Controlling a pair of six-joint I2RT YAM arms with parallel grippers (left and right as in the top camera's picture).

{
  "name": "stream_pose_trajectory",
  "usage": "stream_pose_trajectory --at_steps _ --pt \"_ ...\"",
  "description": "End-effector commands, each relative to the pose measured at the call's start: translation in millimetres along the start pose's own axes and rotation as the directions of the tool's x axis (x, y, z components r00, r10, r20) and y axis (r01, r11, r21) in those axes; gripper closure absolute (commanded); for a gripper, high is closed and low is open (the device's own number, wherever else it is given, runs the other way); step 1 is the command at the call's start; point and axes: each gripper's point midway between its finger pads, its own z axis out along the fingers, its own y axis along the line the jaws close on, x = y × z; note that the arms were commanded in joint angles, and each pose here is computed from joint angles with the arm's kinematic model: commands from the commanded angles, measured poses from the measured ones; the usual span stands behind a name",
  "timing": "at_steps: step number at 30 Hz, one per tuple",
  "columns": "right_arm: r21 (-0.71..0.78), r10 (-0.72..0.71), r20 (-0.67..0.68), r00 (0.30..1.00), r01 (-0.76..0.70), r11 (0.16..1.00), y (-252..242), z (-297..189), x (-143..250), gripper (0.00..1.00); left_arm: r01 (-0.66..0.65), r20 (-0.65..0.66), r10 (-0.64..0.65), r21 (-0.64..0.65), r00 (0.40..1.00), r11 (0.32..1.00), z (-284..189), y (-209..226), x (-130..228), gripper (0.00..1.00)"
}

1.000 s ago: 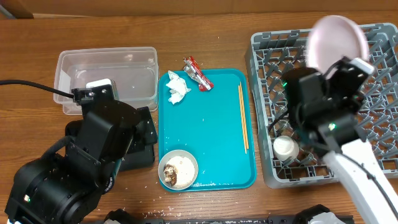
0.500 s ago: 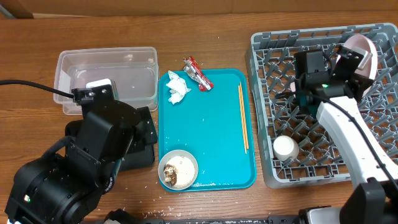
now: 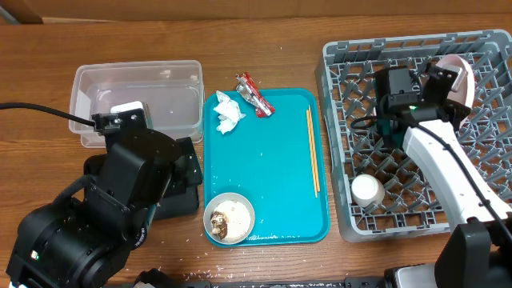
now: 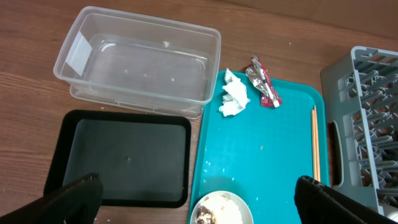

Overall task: Sort waste into correct bins and load items into the dishwasher
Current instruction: 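Lift the white plate and stand it upright in the rack, then move the right gripper over the wooden chopsticks on the tray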

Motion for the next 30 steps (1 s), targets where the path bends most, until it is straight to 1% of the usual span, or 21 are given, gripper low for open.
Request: stream_pose_trajectory --at_steps 1,2,4,5,7,9,12,14,15,17,18,19,20,22,23,24,27,30 --pt "-0.045 -0.016 0.025 1.000 0.017 0.999 9 -15 -3 0.79 0.006 0.012 -0.006 -0.013 1.000 1.000 0 1 -2 0.00" --pt "-0.056 -0.010 0.037 0.999 0.012 0.998 9 -20 -6 0.73 0.006 0.012 -0.006 -0.013 1.000 1.000 0 1 -2 0.00" --pt "-0.091 0.006 0.071 0.997 0.000 0.996 11 -36 -15 0.55 0.006 0.012 -0.006 -0.013 1.000 1.000 0 1 -2 0.00" --pt "-0.108 0.013 0.087 0.996 -0.003 0.994 12 -43 -19 0.48 0.006 0.012 -0.006 -0.013 1.000 1.000 0 1 -2 0.00" --pt "-0.147 0.008 0.122 0.993 0.010 0.989 15 -60 -26 0.40 0.006 0.012 -0.006 -0.013 1.000 1.000 0 1 -2 0.00" --pt "-0.185 0.011 0.155 0.988 0.018 0.983 19 -77 -30 0.37 0.006 0.012 -0.006 -0.013 1.000 1.000 0 1 -2 0.00" --pt "-0.248 -0.013 0.211 0.977 0.066 0.967 26 -105 -32 0.36 0.006 0.012 -0.006 -0.013 1.000 1.000 0 1 -2 0.00" --pt "-0.334 -0.016 0.237 0.971 0.097 0.938 38 -129 -29 0.36 0.006 0.012 -0.006 -0.013 1.000 1.000 0 1 -2 0.00" --pt "-0.406 -0.021 0.242 0.970 0.120 0.906 48 -144 -24 0.36 0.006 0.012 -0.006 -0.013 1.000 1.000 0 1 -2 0.00" --pt "-0.577 -0.050 0.234 0.971 0.180 0.797 73 -180 -7 0.36 0.006 0.012 -0.006 -0.013 1.000 1.000 0 1 -2 0.00" --pt "-0.661 -0.076 0.222 0.972 0.207 0.721 87 -199 4 0.38 0.006 0.012 -0.006 -0.013 1.000 1.000 0 1 -2 0.00" --pt "-0.749 -0.106 0.204 0.973 0.224 0.623 101 -220 18 0.39 0.006 0.012 -0.006 -0.013 1.000 1.000 0 1 -2 0.00" --pt "-0.838 -0.141 0.167 0.976 0.216 0.502 115 -244 34 0.44 0.006 0.012 -0.006 -0.013 1.000 1.000 0 1 -2 0.00" --pt "-0.934 -0.200 0.073 0.977 0.138 0.330 131 -275 57 0.49 0.006 0.012 -0.006 -0.013 1.000 1.000 0 1 -2 0.00" --pt "-0.954 -0.231 0.042 0.972 0.107 0.280 136 -284 66 0.52 0.006 0.012 -0.006 -0.013 1.000 1.000 0 1 -2 0.00" --pt "-0.962 -0.258 0.008 0.966 0.077 0.260 141 -288 73 0.53 0.006 0.012 -0.006 -0.013 1.000 1.000 0 1 -2 0.00" --pt "-0.955 -0.324 -0.057 0.944 0.043 0.294 153 -283 94 0.53 0.006 0.012 -0.006 -0.013 1.000 1.000 0 1 -2 0.00" --pt "-0.963 -0.424 -0.074 0.903 0.045 0.264 166 -288 119 0.53 0.006 0.012 -0.006 -0.013 1.000 1.000 0 1 -2 0.00"
